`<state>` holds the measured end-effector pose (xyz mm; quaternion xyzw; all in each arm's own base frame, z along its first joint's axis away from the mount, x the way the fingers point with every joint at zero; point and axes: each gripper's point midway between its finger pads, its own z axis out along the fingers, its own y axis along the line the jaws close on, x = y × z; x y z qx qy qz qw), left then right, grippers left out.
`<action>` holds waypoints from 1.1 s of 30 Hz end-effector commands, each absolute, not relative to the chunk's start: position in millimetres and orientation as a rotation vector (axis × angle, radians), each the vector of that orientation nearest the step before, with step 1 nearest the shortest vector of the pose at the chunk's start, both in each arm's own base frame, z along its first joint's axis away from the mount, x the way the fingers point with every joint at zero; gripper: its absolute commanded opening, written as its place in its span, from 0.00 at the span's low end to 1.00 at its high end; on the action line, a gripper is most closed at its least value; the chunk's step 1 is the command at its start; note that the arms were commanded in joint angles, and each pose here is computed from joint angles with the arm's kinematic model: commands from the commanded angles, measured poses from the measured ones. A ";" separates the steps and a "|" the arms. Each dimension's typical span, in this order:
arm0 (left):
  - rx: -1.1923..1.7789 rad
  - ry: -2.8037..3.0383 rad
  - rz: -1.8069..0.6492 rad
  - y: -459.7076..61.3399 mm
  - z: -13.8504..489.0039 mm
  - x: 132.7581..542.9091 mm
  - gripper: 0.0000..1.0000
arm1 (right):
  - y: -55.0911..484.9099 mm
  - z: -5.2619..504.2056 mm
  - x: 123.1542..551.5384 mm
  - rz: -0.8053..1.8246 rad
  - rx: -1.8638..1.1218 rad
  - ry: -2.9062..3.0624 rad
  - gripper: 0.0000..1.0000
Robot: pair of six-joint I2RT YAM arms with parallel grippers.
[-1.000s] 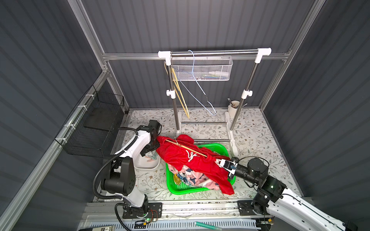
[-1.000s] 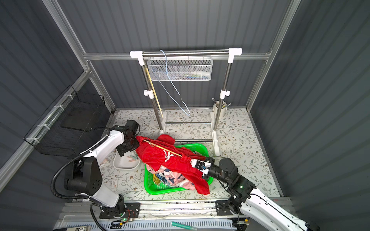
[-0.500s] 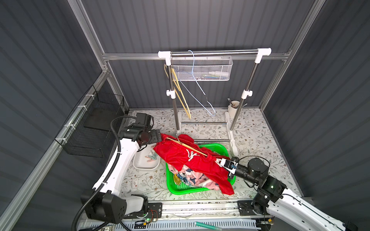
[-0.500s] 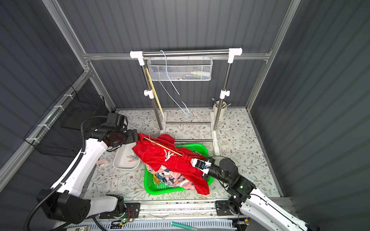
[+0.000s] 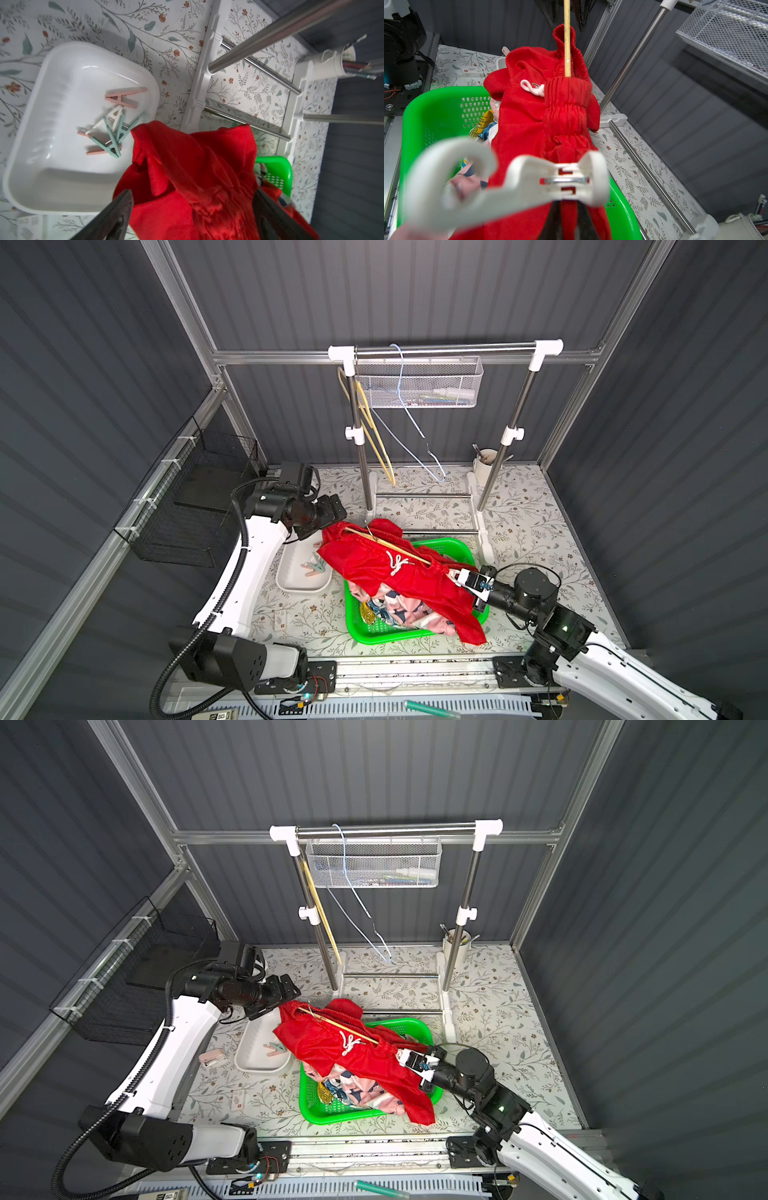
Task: Remove the clothespins securing shorts to the hanger
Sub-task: Remove the clothespin from the hanger.
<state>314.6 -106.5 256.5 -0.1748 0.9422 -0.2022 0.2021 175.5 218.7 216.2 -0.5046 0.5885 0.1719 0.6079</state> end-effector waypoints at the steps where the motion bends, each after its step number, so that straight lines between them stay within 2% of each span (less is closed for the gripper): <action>1: -0.894 2.644 -0.693 -112.5 252.7 297.2 0.90 | 219.5 224.8 175.4 0.405 -1.149 1.332 0.00; 6: -1.296 2.600 -0.745 -114.0 242.6 283.2 0.82 | 218.8 226.8 176.9 0.396 -1.141 1.329 0.00; 10: -1.434 2.530 -0.862 -129.6 242.2 288.1 0.77 | 220.1 229.9 175.9 0.406 -1.138 1.317 0.00; 13: -1.553 2.534 -0.870 -139.2 222.3 286.4 0.70 | 220.3 230.8 175.4 0.412 -1.135 1.316 0.00; 16: -1.577 2.514 -0.892 -149.6 221.4 291.9 0.56 | 220.7 233.2 173.6 0.426 -1.133 1.311 0.00; 20: -1.625 2.461 -0.908 -155.1 224.8 295.4 0.25 | 220.7 235.0 172.1 0.439 -1.127 1.309 0.00; 21: -1.632 2.454 -0.909 -156.0 225.1 295.6 0.21 | 221.0 236.0 171.5 0.446 -1.125 1.311 0.00; 23: -1.649 2.446 -0.897 -156.1 224.8 294.8 0.18 | 221.5 237.6 170.7 0.461 -1.119 1.315 0.06; 26: -1.686 2.432 -0.885 -155.1 223.1 292.5 0.09 | 223.0 243.5 167.1 0.495 -1.117 1.315 0.32; 27: -1.699 2.427 -0.881 -154.5 222.0 291.9 0.06 | 223.4 244.8 165.9 0.503 -1.119 1.312 0.38; 29: -1.724 2.415 -0.881 -154.0 220.8 291.8 0.00 | 225.4 249.3 160.1 0.535 -1.133 1.295 0.42; 33: -1.743 2.424 -0.862 -154.3 216.4 291.7 0.00 | 229.2 256.7 150.9 0.590 -1.151 1.260 0.46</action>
